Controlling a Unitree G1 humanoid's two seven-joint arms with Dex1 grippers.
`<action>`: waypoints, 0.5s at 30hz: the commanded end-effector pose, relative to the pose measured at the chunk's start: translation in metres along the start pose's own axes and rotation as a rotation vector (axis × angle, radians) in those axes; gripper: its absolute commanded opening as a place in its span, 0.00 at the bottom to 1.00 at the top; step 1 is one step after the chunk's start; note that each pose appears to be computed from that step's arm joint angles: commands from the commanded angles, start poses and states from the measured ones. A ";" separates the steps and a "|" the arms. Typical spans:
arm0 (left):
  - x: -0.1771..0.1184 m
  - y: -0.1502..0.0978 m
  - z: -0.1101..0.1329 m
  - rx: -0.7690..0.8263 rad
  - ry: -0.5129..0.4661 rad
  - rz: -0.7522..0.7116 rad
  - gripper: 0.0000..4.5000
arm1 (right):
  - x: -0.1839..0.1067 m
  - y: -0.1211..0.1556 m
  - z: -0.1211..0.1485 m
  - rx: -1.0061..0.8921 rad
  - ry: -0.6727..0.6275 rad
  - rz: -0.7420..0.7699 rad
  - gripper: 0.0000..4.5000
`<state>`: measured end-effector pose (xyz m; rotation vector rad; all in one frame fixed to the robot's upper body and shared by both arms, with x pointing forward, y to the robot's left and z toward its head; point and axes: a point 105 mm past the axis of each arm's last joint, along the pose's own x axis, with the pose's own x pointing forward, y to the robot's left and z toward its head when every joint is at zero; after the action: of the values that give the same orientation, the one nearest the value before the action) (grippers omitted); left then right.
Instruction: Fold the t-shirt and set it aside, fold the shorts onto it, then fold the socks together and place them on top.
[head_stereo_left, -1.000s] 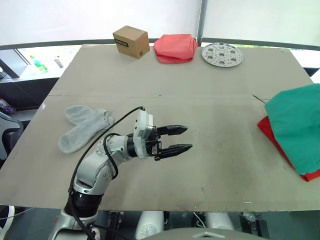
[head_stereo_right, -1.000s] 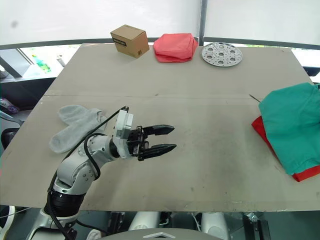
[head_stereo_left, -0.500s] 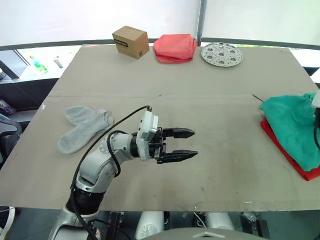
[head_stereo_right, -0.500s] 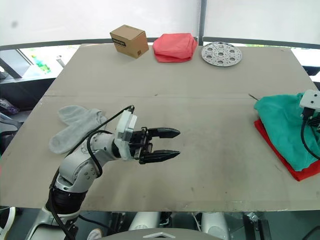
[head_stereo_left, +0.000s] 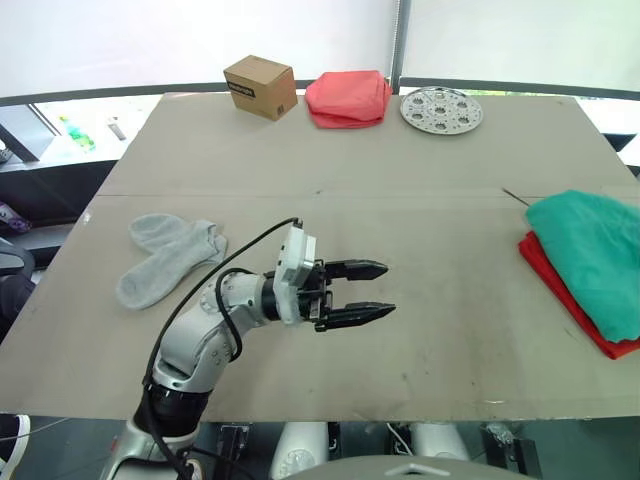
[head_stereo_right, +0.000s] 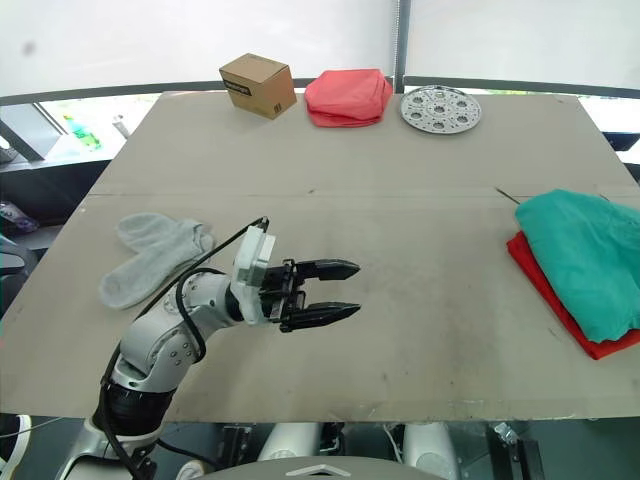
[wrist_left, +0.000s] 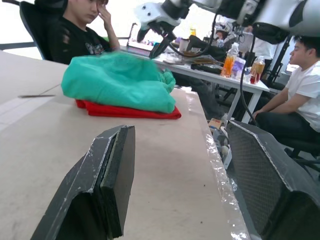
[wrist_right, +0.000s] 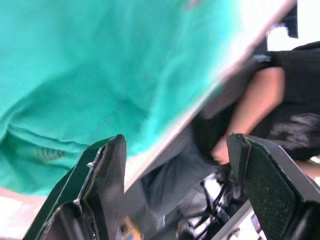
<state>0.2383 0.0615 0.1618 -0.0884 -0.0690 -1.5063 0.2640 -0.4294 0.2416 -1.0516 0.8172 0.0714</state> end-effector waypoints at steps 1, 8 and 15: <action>-0.006 0.016 0.002 0.028 -0.006 0.083 0.70 | -0.044 -0.015 0.017 0.081 -0.171 -0.202 0.76; -0.044 0.069 0.009 0.084 -0.037 0.552 0.70 | -0.091 0.065 0.186 0.409 -1.214 0.053 0.87; -0.138 0.095 0.004 0.201 0.177 1.096 0.70 | -0.105 0.183 0.274 0.336 -1.447 0.583 1.00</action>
<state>0.3240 0.1864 0.1412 0.0965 0.0048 -0.5067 0.2742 -0.0986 0.2252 -0.1758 -0.1557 0.9777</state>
